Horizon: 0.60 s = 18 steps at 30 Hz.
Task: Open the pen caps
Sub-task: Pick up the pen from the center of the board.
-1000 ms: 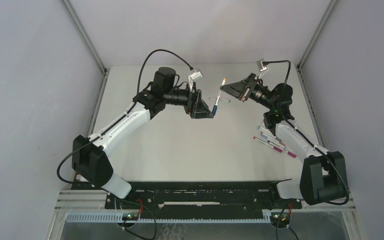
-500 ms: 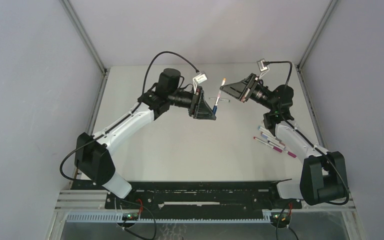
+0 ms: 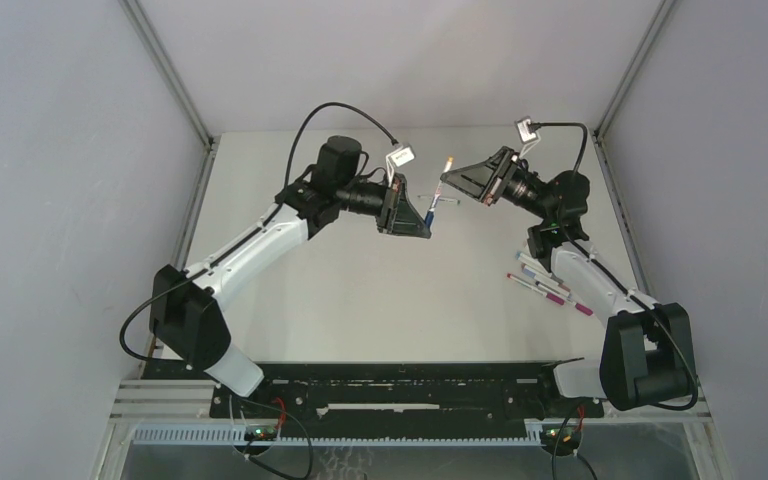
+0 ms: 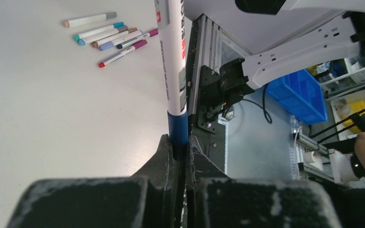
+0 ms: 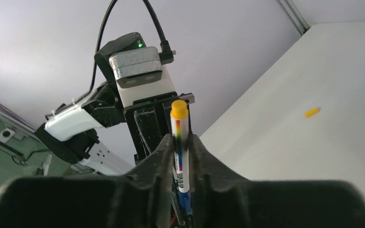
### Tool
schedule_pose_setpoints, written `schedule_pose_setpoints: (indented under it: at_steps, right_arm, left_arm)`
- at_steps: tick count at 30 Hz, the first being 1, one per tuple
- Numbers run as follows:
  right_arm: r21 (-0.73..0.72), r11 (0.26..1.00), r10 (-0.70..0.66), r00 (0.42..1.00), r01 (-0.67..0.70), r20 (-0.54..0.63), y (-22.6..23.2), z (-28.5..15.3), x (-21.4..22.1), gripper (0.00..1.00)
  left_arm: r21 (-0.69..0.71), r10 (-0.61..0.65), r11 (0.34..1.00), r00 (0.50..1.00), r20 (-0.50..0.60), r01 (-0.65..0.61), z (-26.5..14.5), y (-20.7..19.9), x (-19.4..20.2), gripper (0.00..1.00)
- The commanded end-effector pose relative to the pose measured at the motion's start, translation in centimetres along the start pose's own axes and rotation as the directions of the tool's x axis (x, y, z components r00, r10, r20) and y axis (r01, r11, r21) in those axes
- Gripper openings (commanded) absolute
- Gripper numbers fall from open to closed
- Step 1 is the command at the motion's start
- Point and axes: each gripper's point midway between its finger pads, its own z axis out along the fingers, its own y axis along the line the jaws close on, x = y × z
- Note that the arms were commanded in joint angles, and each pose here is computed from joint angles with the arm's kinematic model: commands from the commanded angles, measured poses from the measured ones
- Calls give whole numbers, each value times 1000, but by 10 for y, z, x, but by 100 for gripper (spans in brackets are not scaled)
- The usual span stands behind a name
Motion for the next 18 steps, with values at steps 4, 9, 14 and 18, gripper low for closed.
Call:
schedule_pose_setpoints:
  at_steps: [4, 9, 14, 18]
  right_arm:
    - [17, 994, -105, 994, 105, -31, 6, -13, -10, 50]
    - [66, 970, -229, 971, 233, -62, 2, -29, -27, 78]
    - [52, 940, -322, 927, 337, -193, 0, -36, -28, 81]
    - [-22, 931, -355, 888, 365, -292, 5, -35, -15, 80]
  left_arm:
    - [-41, 221, 974, 975, -8, -221, -22, -16, -15, 0]
    - [-150, 319, 932, 944, -89, -329, -55, -5, -4, 0]
    - [-246, 339, 874, 889, -308, -418, -90, 13, 31, 0]
    - [-325, 316, 813, 835, -451, -483, -112, 34, 57, 0]
